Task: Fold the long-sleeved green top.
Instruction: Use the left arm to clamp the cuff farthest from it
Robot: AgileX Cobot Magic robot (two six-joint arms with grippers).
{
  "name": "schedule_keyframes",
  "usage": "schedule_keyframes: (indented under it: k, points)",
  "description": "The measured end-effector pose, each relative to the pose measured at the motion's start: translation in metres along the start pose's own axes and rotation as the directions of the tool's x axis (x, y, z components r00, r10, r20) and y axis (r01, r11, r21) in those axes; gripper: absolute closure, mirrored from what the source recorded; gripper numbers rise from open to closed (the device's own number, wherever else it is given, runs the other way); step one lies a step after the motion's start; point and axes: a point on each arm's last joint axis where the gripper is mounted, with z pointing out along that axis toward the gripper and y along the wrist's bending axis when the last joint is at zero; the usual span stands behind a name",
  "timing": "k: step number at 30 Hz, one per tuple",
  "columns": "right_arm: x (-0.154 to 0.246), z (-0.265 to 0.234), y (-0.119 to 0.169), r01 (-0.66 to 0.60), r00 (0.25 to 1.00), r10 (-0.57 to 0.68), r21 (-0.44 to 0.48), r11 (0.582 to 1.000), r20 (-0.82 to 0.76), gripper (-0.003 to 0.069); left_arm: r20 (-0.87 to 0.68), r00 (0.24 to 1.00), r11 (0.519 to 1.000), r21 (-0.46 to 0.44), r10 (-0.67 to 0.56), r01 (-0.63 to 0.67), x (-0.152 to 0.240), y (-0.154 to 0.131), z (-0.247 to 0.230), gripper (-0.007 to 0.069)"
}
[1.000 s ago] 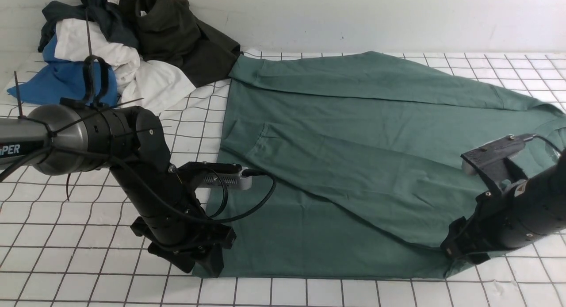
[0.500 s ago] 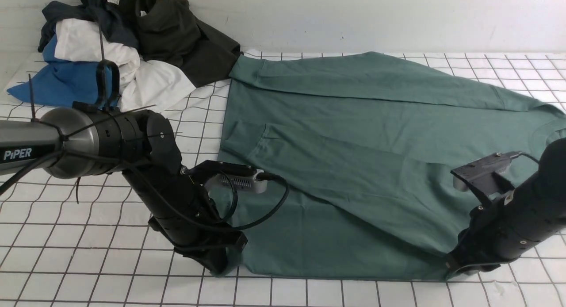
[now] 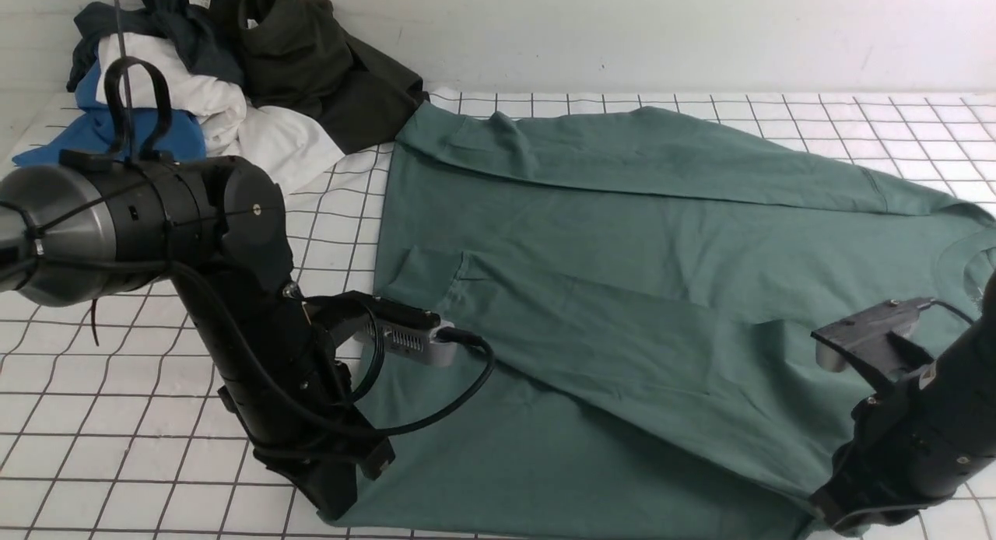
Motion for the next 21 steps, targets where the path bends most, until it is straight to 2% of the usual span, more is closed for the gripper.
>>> schedule_keyframes:
  k: [3,5,11,12,13,16,21]
  points:
    - [0.0,0.0,0.0,0.0,1.0,0.0,0.004,1.0,0.007,0.0633,0.023,1.0,1.0,-0.014,0.009,-0.009,-0.004,0.0,-0.004,0.0601]
    - [-0.001,0.0,0.0,-0.001,1.0,0.001,0.005,1.0,0.01,0.0587,0.086,0.996,0.999,-0.033,0.026,-0.023,-0.015,-0.001,-0.017,0.0562]
    - [-0.003,0.0,0.0,-0.016,1.0,0.017,-0.006,1.0,0.025,0.0414,0.359,0.928,0.991,-0.12,0.101,-0.061,-0.062,-0.006,-0.073,0.0369]
    - [-0.003,-0.001,0.0,-0.017,0.999,0.017,-0.006,1.0,0.027,0.0405,0.37,0.923,0.99,-0.124,0.103,-0.061,-0.064,-0.006,-0.075,0.0363]
    - [-0.005,-0.002,0.001,-0.024,0.999,0.024,-0.012,1.0,0.033,0.0384,0.432,0.895,0.988,-0.142,0.112,-0.056,-0.079,-0.003,-0.088,0.0323]
    - [-0.007,-0.006,0.002,-0.03,0.999,0.031,-0.035,0.999,0.025,0.0363,0.502,0.858,0.987,-0.154,0.111,-0.038,-0.111,0.007,-0.107,0.0272]
    - [-0.017,-0.015,0.004,-0.044,0.997,0.048,-0.057,0.997,0.058,0.0373,0.56,0.821,0.985,-0.169,0.111,-0.019,-0.169,0.041,-0.11,0.0251]
